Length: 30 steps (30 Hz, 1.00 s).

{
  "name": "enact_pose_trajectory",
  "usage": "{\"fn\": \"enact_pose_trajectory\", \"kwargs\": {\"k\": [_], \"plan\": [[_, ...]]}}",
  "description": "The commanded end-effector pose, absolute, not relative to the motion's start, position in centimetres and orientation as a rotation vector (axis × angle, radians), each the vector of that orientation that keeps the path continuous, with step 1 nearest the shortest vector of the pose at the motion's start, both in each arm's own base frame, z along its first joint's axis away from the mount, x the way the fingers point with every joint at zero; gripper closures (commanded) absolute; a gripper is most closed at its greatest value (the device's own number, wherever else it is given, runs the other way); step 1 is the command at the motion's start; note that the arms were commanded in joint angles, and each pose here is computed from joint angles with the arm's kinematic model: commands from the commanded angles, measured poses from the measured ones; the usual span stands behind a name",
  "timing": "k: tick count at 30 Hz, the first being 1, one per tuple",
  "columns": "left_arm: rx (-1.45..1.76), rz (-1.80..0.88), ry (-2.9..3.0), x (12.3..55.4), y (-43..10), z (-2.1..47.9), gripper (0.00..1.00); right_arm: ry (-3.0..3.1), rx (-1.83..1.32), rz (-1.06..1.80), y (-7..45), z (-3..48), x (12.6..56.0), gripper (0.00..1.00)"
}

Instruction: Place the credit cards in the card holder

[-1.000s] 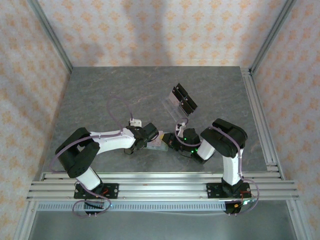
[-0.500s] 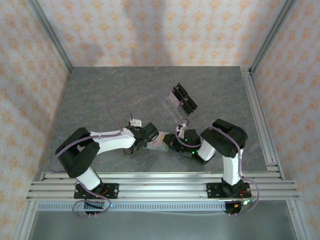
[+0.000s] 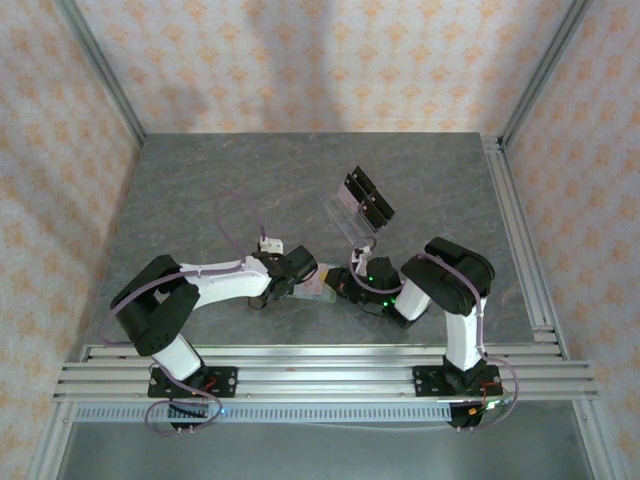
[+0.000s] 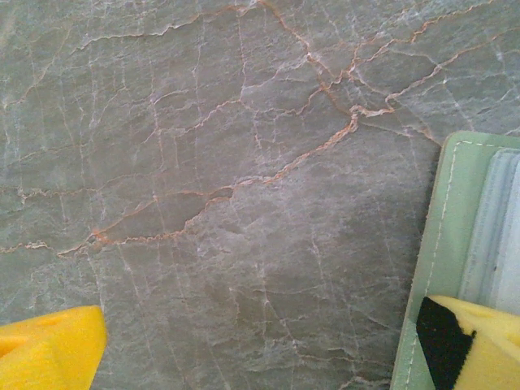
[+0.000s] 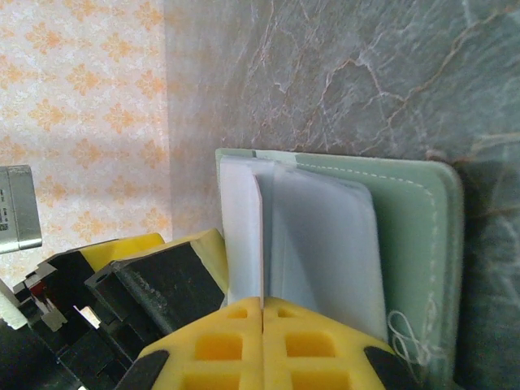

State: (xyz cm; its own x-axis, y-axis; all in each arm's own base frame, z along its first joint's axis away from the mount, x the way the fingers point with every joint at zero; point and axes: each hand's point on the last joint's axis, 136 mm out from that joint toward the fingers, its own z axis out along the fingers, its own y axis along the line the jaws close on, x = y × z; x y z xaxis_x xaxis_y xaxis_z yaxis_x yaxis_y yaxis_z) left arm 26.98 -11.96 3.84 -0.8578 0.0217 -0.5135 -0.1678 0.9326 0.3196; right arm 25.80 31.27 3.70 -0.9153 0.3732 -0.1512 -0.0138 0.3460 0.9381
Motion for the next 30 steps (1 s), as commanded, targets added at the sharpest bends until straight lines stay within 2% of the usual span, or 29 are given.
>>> {"fn": "enact_pose_trajectory", "kwargs": {"k": [1, 30], "plan": [[-0.098, 0.566, 2.542, 26.6, -11.0, 3.9, 0.0, 2.326, 0.286, 1.564, 31.7, 2.7, 25.6, 1.0], [-0.102, 0.559, 2.539, 26.6, -11.0, 4.0, 0.0, 2.341, 0.327, 1.569, 32.1, 2.0, 26.0, 1.0]]}}
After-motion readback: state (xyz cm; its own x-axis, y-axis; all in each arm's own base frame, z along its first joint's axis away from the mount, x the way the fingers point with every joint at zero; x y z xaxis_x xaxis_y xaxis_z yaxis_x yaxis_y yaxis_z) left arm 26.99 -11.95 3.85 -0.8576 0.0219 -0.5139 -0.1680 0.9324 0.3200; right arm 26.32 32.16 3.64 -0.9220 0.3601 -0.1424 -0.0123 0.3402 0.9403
